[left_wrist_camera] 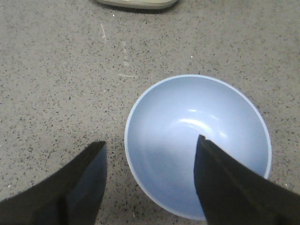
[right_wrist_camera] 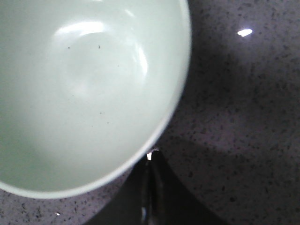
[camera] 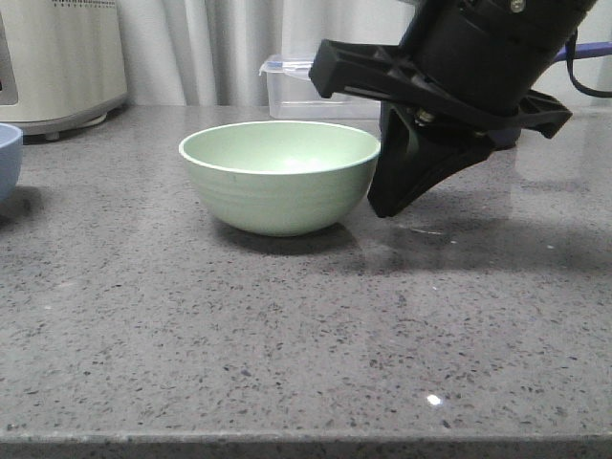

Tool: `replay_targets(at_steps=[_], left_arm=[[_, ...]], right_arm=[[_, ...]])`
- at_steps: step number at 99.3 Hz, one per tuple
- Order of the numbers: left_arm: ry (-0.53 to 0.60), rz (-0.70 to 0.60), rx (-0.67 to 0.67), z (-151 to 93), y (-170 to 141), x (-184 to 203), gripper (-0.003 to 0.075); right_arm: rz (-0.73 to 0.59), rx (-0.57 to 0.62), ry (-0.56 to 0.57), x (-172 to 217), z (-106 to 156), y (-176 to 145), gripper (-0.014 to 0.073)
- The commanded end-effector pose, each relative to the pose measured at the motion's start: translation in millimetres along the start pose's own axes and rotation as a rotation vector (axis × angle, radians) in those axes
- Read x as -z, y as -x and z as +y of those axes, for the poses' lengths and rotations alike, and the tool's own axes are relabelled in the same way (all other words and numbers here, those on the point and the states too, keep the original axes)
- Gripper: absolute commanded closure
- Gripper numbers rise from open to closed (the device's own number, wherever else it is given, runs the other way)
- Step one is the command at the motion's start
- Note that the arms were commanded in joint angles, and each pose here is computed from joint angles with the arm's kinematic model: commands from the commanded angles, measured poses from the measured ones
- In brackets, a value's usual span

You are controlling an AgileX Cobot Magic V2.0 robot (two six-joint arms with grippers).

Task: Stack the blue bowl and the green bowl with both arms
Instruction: 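Lower the left gripper onto the rim of the light blue bowl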

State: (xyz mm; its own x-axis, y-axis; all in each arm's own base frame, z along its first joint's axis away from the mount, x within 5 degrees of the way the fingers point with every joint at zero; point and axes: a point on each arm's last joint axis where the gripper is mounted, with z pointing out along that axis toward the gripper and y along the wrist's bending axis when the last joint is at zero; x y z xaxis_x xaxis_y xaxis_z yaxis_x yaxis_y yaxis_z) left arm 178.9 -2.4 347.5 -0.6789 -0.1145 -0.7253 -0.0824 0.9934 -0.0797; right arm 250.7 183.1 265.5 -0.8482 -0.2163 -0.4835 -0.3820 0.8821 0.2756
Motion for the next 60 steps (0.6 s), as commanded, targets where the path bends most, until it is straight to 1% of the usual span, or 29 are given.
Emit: replay_targets(at_steps=[1, 16, 29, 60], left_arm=[[-0.002, -0.037, 0.013, -3.0, 23.6, -5.0, 0.0312], [0.015, 0.047, 0.007, -4.6, 34.5, -31.8, 0.0312], [0.041, 0.115, -0.013, -3.4, 33.5, -53.4, 0.0312], [0.054, 0.174, -0.023, -3.2, 31.6, -76.9, 0.0312]], right_arm=[[-0.085, 0.009, 0.027, 15.4, 5.2, 9.4, 0.0675], [-0.085, 0.009, 0.027, 15.4, 5.2, 9.4, 0.0675], [-0.085, 0.009, 0.027, 15.4, 5.2, 9.4, 0.0675], [-0.085, 0.009, 0.027, 15.4, 5.2, 9.4, 0.0675]])
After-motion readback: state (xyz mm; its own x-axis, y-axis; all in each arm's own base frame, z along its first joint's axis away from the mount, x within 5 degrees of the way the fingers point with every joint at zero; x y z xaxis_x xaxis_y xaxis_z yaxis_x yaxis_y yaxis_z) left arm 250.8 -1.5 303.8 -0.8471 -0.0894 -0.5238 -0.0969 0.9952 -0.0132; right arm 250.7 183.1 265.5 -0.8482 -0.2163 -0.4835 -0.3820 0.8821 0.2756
